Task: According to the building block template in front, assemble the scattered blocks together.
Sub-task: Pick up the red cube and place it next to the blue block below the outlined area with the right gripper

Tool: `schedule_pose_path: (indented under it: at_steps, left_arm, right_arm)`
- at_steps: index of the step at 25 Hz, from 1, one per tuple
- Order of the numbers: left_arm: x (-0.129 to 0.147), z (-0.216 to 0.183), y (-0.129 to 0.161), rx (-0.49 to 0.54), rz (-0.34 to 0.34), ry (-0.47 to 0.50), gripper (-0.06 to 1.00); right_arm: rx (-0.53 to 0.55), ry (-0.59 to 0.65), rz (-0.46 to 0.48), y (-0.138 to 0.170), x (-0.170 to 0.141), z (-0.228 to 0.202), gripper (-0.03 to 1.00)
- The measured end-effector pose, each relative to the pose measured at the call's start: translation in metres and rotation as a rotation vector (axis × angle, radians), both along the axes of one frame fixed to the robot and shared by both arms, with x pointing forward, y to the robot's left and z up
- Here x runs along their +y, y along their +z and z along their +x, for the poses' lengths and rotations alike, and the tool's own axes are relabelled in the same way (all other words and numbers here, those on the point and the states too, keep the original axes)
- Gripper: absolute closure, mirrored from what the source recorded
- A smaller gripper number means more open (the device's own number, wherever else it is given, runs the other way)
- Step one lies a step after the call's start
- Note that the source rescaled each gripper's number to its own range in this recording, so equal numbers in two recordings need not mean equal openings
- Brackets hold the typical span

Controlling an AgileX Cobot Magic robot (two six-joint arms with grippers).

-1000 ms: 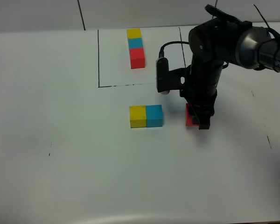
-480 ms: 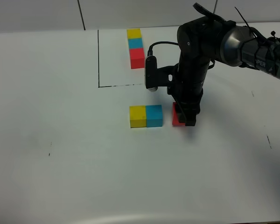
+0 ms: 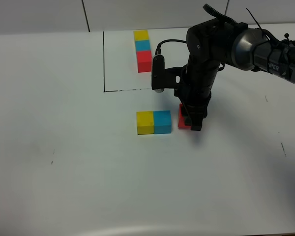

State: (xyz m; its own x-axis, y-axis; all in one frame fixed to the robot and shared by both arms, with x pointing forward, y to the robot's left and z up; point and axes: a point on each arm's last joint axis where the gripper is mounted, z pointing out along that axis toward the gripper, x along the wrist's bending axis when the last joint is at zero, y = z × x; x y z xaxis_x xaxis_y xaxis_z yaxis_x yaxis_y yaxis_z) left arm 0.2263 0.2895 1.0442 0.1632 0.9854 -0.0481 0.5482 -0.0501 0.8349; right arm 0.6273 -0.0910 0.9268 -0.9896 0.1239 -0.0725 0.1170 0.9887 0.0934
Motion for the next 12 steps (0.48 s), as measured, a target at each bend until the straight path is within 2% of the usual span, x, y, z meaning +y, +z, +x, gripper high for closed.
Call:
schedule_pose_path:
  at_steps: [12]
  left_arm:
    - [0.0,0.0,0.0,0.0,0.0,0.0,0.28]
  right_arm:
    - [0.035,0.004,-0.016,-0.018,0.003,0.0,0.96]
